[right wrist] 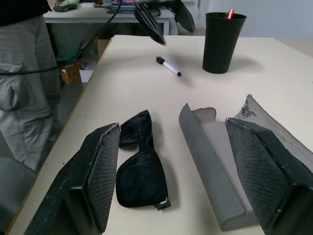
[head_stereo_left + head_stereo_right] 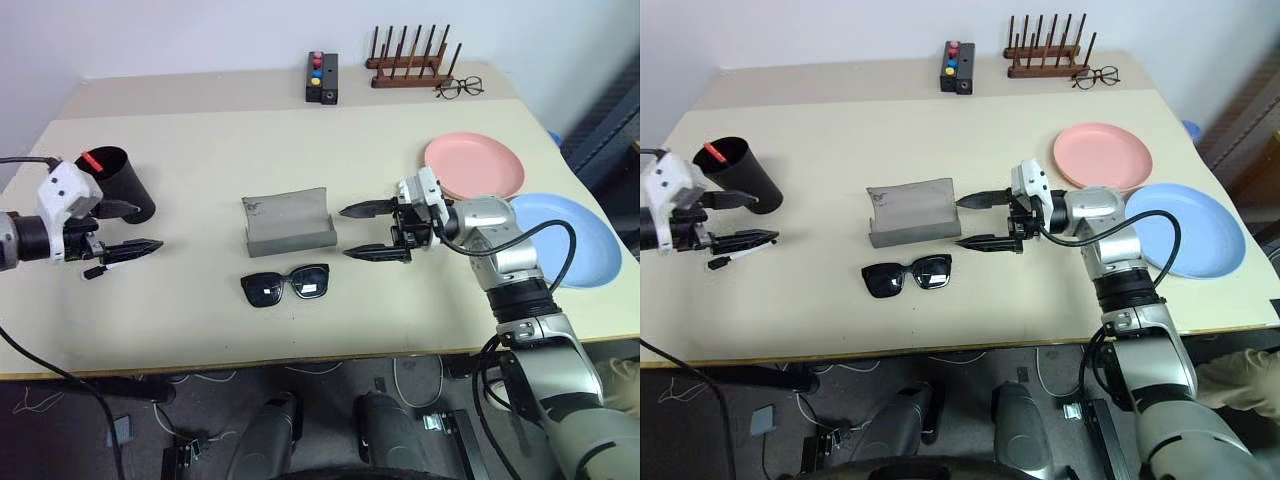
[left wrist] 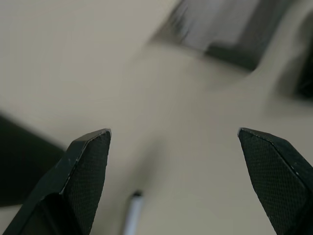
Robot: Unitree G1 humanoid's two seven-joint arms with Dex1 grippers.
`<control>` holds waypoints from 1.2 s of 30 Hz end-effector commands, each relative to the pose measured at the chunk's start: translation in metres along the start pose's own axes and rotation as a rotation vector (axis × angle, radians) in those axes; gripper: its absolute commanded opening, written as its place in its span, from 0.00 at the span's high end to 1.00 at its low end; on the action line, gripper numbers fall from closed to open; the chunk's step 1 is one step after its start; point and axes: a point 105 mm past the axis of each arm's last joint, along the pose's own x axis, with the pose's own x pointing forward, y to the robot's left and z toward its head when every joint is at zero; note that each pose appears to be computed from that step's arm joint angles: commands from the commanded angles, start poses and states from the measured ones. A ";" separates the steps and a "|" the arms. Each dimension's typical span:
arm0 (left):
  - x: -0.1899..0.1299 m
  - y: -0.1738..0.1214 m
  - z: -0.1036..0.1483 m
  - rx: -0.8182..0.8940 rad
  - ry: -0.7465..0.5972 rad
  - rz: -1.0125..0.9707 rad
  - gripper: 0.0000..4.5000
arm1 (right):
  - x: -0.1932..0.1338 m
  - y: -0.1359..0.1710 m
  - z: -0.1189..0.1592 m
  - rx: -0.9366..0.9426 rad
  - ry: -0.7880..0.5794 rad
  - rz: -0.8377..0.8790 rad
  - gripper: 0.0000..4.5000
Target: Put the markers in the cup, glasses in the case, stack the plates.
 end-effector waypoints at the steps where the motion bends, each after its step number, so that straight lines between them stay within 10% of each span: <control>1: -0.009 0.013 -0.013 0.023 0.152 0.023 0.06 | 0.004 -0.001 0.015 -0.060 -0.029 0.016 0.22; 30: 0.020 0.030 -0.058 0.198 0.582 -0.135 0.06 | 0.003 -0.002 0.027 -0.074 -0.051 -0.052 0.22; 36: 0.019 0.029 -0.067 0.219 0.637 -0.146 0.57 | -0.001 -0.001 0.028 -0.074 -0.047 -0.076 0.22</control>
